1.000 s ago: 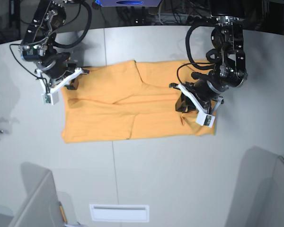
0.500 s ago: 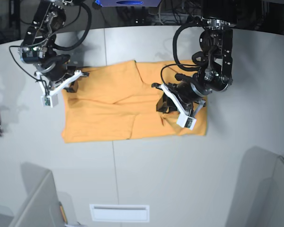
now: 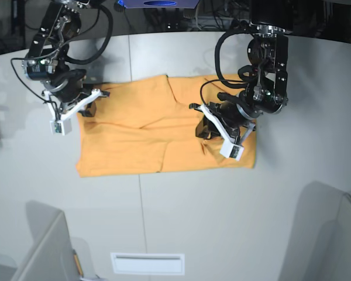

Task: Fold the T-shirt properly
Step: 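Grasp the strip end with the left gripper and fold it toward the right gripper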

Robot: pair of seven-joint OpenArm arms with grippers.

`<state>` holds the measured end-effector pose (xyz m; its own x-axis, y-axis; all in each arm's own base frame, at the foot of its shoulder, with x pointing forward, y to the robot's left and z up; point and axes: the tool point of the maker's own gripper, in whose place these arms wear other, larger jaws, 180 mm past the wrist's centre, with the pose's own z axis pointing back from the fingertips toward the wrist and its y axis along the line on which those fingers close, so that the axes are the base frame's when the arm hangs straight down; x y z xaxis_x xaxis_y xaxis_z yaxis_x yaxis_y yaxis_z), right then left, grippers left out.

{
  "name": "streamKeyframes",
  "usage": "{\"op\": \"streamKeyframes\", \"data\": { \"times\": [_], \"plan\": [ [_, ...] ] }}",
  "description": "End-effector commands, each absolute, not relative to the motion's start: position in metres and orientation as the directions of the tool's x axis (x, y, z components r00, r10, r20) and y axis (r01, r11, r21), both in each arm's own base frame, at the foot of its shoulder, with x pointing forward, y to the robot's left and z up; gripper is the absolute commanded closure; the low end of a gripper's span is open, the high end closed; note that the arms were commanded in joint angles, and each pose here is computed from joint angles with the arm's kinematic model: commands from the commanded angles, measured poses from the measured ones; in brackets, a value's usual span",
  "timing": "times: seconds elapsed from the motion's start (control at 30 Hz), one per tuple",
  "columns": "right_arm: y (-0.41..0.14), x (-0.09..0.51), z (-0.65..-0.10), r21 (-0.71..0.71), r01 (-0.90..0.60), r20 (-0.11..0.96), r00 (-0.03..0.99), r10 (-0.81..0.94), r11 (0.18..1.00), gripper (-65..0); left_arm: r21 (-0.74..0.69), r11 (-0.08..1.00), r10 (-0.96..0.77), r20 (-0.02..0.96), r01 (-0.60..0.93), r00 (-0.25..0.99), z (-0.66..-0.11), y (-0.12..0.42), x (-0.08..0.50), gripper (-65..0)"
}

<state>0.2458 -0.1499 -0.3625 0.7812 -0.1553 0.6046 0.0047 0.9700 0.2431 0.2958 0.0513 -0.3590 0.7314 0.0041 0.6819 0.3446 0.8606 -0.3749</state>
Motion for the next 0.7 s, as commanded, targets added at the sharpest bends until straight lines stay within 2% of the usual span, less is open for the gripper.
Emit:
{"op": "streamKeyframes", "data": {
  "times": [0.0,0.2,0.3,0.43,0.53,0.67],
  "plan": [
    [-0.151,0.254,-0.353,0.245,-0.005,0.64,0.752,-0.158,0.969,0.0,-0.379,0.853,0.023,0.712,0.358,0.701,-0.347,0.049,0.306,0.0],
    [-0.151,0.254,-0.353,0.245,-0.005,0.64,0.752,-0.158,0.969,0.0,-0.392,0.856,0.028,0.686,0.337,0.727,-0.36,0.051,0.304,-1.0],
    [-0.151,0.254,-0.353,0.245,-0.005,0.64,0.752,-0.158,0.969,0.0,-0.392,0.856,0.028,0.685,0.336,0.728,-0.36,0.051,0.304,-21.2],
    [-0.151,0.256,-0.351,0.245,-0.007,0.643,0.749,-0.158,0.969,0.0,-0.389,0.856,0.025,0.688,0.34,0.725,-0.359,0.051,0.309,-42.1],
    [-0.151,0.256,-0.351,0.245,-0.007,0.643,0.749,-0.158,0.969,0.0,-0.398,0.837,-0.01,0.675,0.375,0.738,-0.365,0.033,0.308,-47.4],
    [-0.151,0.256,-0.351,0.245,-0.007,0.643,0.749,-0.158,0.969,0.0,-0.414,0.806,-0.073,0.64,0.424,0.765,-0.38,0.007,0.301,-47.2]
  ]
}}
